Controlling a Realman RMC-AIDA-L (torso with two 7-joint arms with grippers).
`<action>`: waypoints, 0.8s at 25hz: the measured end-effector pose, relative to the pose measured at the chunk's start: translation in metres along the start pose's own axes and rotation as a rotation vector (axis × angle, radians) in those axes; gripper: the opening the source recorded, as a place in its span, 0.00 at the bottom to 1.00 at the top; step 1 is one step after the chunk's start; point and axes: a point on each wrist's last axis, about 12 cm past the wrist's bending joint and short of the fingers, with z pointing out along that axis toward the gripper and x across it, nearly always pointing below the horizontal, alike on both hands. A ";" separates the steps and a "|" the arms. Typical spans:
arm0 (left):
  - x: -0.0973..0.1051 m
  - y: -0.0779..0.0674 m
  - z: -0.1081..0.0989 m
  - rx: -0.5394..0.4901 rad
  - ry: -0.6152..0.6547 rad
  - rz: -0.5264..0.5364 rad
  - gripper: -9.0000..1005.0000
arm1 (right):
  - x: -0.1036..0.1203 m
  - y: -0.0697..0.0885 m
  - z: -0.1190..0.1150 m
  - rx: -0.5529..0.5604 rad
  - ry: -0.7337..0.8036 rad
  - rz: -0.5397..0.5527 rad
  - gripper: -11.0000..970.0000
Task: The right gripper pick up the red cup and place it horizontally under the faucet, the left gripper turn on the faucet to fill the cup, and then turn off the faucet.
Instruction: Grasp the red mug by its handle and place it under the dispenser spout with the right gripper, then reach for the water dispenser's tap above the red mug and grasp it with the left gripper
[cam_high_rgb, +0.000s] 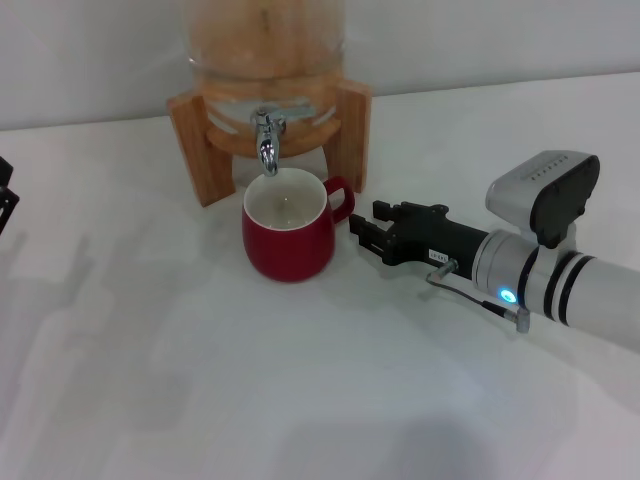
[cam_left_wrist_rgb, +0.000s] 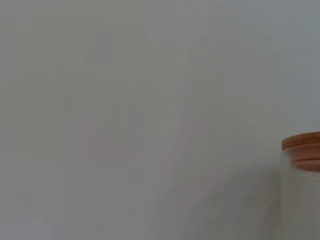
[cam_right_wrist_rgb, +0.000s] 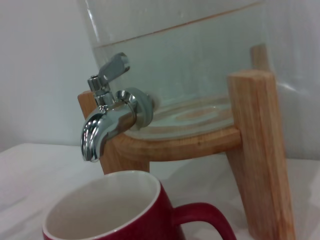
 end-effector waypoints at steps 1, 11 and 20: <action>0.000 0.000 0.000 -0.001 0.000 0.000 0.84 | 0.000 0.000 0.000 0.000 0.000 0.001 0.42; 0.001 0.000 0.000 -0.002 0.004 0.001 0.84 | 0.001 -0.006 -0.007 0.004 -0.008 0.015 0.42; 0.001 0.001 0.000 -0.003 0.008 0.001 0.84 | 0.003 -0.013 -0.014 0.018 -0.010 0.025 0.42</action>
